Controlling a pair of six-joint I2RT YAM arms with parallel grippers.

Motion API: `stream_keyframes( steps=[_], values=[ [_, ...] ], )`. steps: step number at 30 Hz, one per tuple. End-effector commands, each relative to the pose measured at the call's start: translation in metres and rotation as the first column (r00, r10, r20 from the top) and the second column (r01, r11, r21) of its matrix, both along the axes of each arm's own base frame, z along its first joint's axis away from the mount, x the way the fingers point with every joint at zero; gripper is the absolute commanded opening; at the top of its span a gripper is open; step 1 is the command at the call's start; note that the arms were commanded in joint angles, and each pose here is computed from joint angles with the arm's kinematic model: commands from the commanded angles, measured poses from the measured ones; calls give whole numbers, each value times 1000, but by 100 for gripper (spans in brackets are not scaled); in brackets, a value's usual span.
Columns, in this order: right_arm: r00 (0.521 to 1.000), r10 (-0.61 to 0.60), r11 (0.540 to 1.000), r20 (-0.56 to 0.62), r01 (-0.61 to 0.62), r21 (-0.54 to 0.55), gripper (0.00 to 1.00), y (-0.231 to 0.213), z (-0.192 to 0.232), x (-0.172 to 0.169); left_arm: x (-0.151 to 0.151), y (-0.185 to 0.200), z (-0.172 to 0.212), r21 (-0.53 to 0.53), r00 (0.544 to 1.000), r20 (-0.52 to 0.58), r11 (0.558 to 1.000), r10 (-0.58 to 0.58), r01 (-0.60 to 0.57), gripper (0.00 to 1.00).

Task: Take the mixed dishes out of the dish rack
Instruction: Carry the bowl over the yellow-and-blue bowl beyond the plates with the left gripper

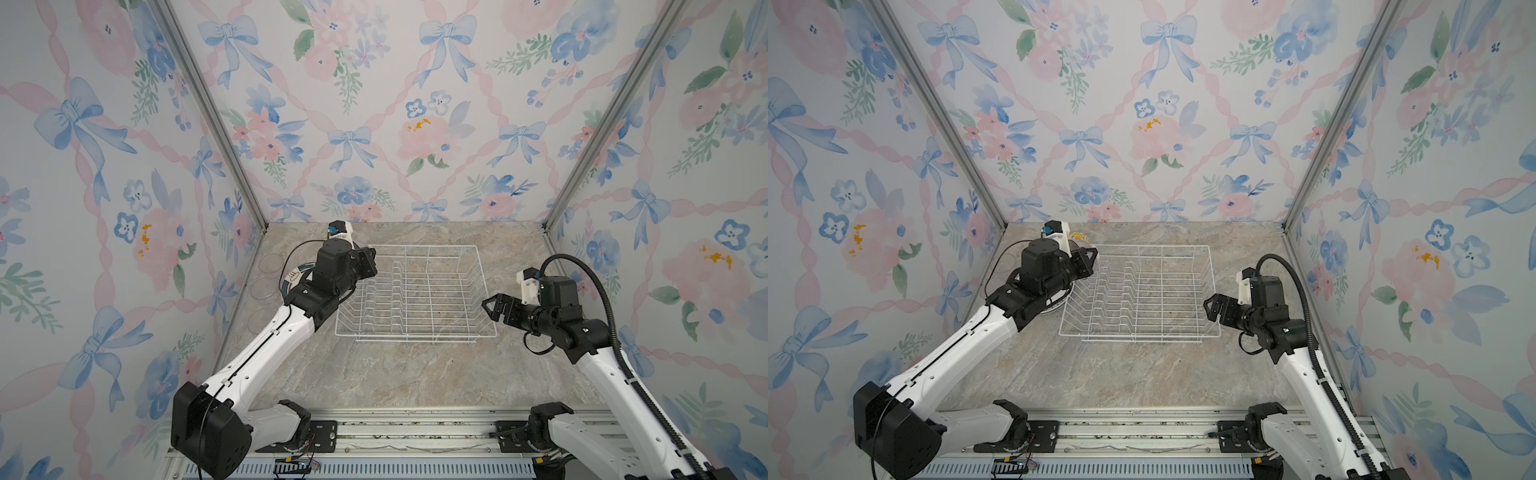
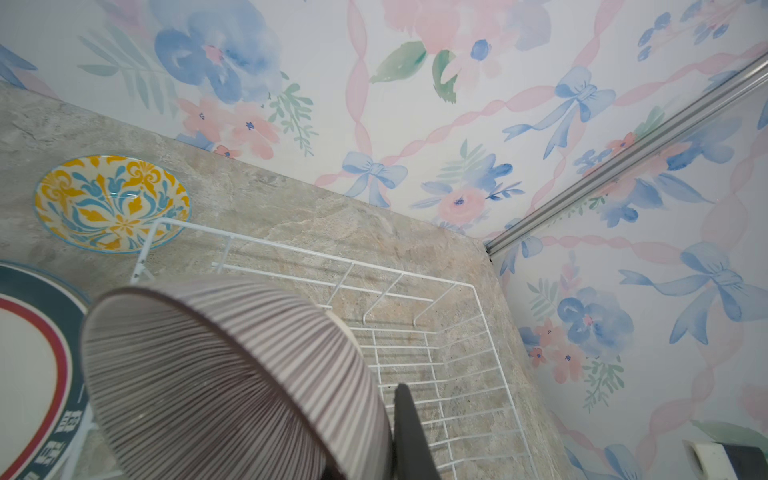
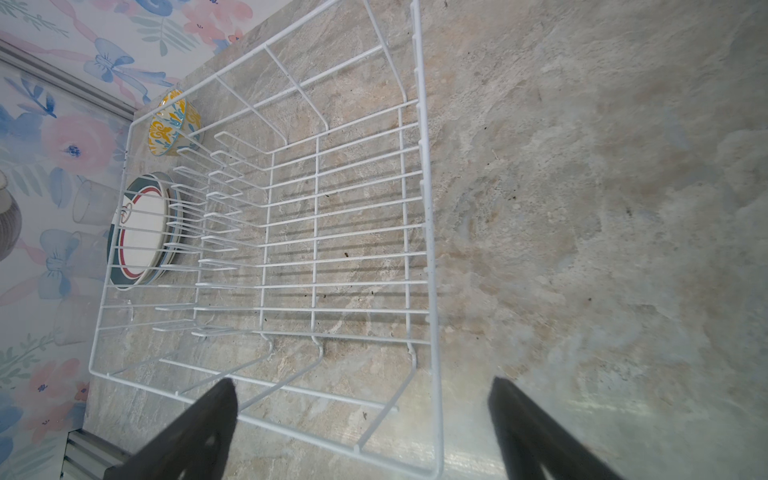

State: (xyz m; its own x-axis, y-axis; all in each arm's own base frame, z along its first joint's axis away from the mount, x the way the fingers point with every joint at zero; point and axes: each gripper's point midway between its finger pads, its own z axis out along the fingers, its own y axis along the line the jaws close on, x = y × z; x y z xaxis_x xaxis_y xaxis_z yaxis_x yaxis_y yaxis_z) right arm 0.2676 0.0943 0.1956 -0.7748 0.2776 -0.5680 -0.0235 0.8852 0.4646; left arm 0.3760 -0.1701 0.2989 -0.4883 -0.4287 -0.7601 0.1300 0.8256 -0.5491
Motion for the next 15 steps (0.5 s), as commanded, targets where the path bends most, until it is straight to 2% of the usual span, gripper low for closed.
stream_keyframes(
  steps=[1, 9, 15],
  values=[
    [999, 4, 1000, 48, -4, 7, 96, 5, 17, 9, 5, 23, 19, -13, 998, 46, 999, 33, -33, 0],
    [998, 27, 999, 56, -29, 37, 97, 13, 25, 4, 30, 84, 36, -31, 983, 68, 985, 171, -169, 0],
    [998, 20, 999, 68, -22, 28, 97, 10, 34, -1, 58, 125, 26, -15, 969, 36, 970, 244, -244, 0]
  ],
)
